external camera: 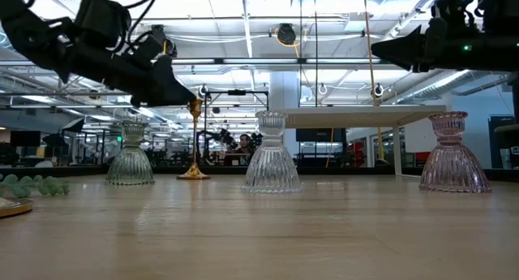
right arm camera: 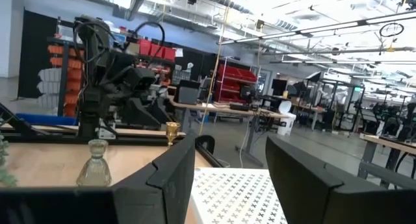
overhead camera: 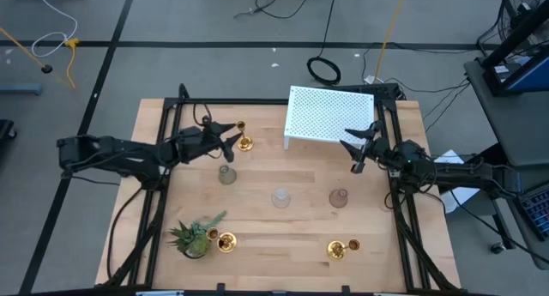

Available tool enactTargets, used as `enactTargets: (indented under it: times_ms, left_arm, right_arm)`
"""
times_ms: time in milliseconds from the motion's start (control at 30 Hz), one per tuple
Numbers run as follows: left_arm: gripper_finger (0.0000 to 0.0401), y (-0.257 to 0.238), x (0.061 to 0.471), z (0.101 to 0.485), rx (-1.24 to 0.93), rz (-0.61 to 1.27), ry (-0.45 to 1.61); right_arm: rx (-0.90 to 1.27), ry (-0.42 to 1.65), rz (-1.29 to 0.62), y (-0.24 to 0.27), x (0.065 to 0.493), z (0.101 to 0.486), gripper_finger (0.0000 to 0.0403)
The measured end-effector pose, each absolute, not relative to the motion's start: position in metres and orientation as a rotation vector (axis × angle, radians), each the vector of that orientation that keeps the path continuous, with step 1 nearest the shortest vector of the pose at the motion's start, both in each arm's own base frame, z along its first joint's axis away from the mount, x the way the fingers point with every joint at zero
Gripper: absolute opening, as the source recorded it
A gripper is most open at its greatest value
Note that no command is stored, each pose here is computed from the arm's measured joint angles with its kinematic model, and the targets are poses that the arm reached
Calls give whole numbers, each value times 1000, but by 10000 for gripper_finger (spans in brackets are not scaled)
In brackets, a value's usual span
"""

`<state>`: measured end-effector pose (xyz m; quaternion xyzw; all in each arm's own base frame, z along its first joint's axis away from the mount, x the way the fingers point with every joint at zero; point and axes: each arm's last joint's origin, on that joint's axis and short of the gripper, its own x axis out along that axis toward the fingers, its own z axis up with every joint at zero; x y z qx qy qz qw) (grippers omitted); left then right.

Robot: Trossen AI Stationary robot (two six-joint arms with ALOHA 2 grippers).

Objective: Pick & Place candle stick holders
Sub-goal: Put the top gold candle holder on the shelf

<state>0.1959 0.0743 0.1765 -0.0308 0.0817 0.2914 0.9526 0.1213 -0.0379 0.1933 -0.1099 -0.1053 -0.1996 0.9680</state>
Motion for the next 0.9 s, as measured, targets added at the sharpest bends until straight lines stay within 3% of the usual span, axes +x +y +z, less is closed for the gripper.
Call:
enactTargets:
  times_ms: [233,600,733,900]
  left_arm:
    - [212,87,197,166,-68,633,202]
    - [265,101,211,152,-76,570,181]
    - [259,108,225,153,-47,571,195]
    - [222,112,233,158,-35,574,183]
  right_arm:
    - [-223,-220,-404,-38,121,194,181]
    - [-228,-240,-406,-38,121,196,181]
    - [-228,-240,-406,-38,121,196,180]
    - [-225,-234,-406,-38,121,195,180]
